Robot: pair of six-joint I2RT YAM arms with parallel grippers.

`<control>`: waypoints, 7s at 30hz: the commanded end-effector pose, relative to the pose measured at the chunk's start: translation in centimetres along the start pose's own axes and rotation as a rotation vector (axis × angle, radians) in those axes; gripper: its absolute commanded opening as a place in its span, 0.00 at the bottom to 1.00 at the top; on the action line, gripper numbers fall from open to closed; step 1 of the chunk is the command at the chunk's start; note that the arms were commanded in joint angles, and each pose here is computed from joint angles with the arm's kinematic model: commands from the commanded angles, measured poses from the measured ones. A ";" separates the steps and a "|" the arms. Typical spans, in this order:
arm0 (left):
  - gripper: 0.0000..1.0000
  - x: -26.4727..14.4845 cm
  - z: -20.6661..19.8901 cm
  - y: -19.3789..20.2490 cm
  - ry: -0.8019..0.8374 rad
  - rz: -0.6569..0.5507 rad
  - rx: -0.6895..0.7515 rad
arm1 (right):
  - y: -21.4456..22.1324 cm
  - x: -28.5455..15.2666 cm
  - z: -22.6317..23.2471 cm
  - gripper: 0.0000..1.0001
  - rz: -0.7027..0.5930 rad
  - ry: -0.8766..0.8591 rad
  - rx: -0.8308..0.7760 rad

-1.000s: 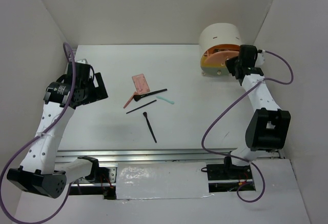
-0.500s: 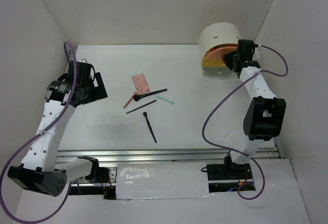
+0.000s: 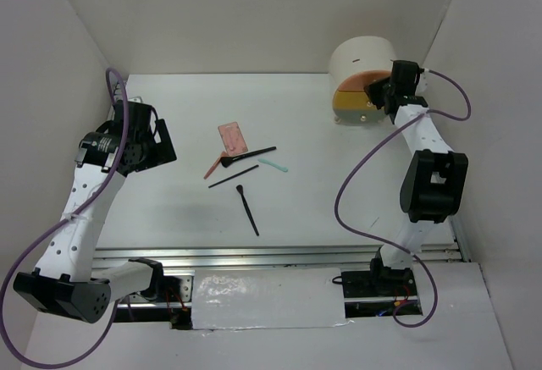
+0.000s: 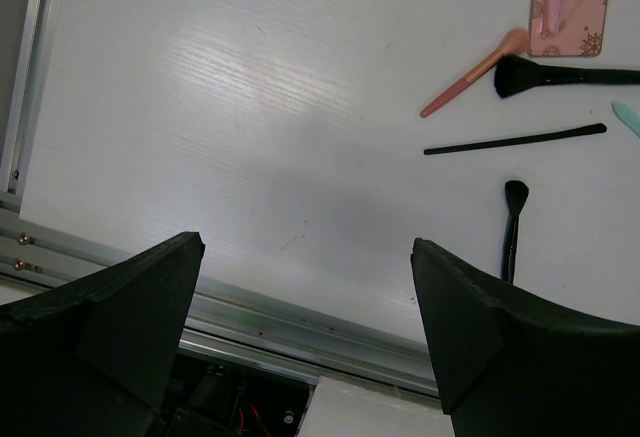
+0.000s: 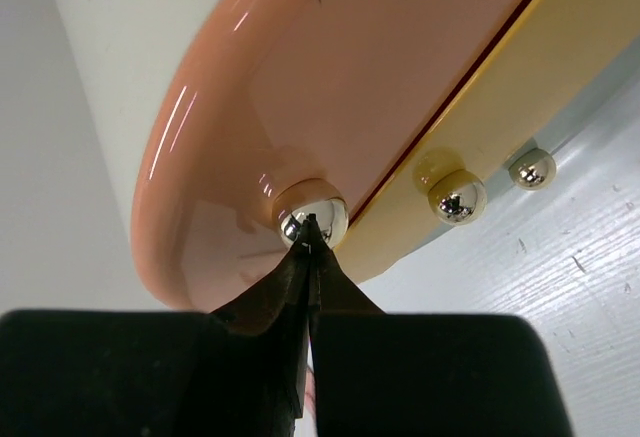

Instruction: Organize the makeup

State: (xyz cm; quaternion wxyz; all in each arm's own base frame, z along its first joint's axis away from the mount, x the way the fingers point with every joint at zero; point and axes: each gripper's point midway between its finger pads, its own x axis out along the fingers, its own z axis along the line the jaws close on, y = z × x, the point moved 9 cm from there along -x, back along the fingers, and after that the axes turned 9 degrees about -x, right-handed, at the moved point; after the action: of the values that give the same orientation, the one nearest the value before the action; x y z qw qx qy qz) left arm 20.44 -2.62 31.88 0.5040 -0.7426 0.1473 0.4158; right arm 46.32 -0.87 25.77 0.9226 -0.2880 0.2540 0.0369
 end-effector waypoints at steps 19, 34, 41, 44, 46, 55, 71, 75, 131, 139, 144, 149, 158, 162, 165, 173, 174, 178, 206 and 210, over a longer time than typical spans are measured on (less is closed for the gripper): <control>0.99 0.0 0.1 -0.2 -0.001 -0.026 -0.016 | 1.4 -3.2 -4.2 0.56 -0.108 -0.400 0.071; 0.99 -1.3 0.0 -0.9 0.027 -0.037 -0.019 | 0.8 1.7 -5.9 0.61 -0.029 -0.526 0.004; 0.99 -1.2 -0.5 -1.1 0.037 -0.027 -0.020 | 0.7 2.6 -7.1 0.57 -0.023 -0.472 0.008; 1.00 -1.0 -0.6 -1.3 0.029 -0.025 -0.019 | 0.6 2.7 -7.4 0.57 -0.023 -0.460 0.007; 0.99 -0.9 -0.7 -1.5 0.033 -0.026 -0.018 | 0.6 2.7 -7.7 0.57 -0.027 -0.445 0.010; 0.99 -0.5 -1.2 -1.8 0.036 -0.017 -0.010 | -0.1 3.2 -8.3 0.57 -0.041 -0.435 0.016; 0.99 0.2 -1.6 -1.8 0.036 0.001 -0.009 | -0.3 4.1 -8.0 0.49 -0.028 -0.482 0.039; 0.99 0.3 -1.8 -1.9 0.048 0.002 -0.010 | 0.2 4.5 -8.4 0.44 -0.005 -0.485 0.060; 0.99 -0.2 -1.3 -0.5 0.125 0.009 -0.002 | 2.9 -5.9 -13.3 0.13 0.002 -0.503 0.042; 0.99 -0.4 -0.8 0.2 0.129 0.010 -0.002 | 3.1 -7.0 -14.1 0.13 -0.012 -0.500 0.046; 0.99 -0.4 -0.5 0.6 0.132 0.014 -0.003 | 2.9 -7.5 -14.4 0.13 -0.014 -0.498 0.041; 0.99 -0.5 -0.4 0.8 0.136 0.015 -0.002 | 3.1 -7.4 -14.5 0.18 -0.003 -0.491 0.027; 0.99 -0.5 -0.5 0.8 0.138 0.023 0.007 | 2.4 -6.1 -14.2 0.38 0.020 -0.505 0.047; 0.99 -0.7 -0.5 0.7 0.144 0.014 0.005 | 2.5 -6.3 -14.1 0.67 0.025 -0.510 0.038; 0.99 -0.6 -0.4 0.8 0.144 0.017 0.007 | 2.5 -6.6 -13.9 0.73 0.019 -0.523 0.019; 0.99 -0.3 -0.7 0.8 0.147 0.021 -0.002 | 2.6 -8.0 -13.4 0.95 0.017 -0.550 0.027; 0.99 -0.3 -0.7 0.7 0.145 0.019 -0.005 | 3.0 -8.5 -13.7 1.00 0.014 -0.543 0.032; 0.99 0.0 -0.7 0.8 0.123 0.029 -0.018 | 3.9 -10.9 -12.3 1.00 -0.004 -0.596 -0.020; 0.99 3.4 0.5 1.8 -0.128 0.156 -0.123 | 40.2 -20.1 1.1 0.74 0.724 -0.209 -1.442; 0.99 3.5 0.7 2.2 -0.084 0.156 -0.107 | 41.3 -19.2 -0.7 0.69 0.746 -0.175 -1.454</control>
State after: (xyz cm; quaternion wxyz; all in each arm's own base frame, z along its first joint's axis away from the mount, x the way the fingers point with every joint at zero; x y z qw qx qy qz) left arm 21.33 -2.44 27.32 0.4309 -0.7263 0.1589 0.5115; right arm 20.42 34.86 14.13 0.4562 -0.6979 0.1665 0.5264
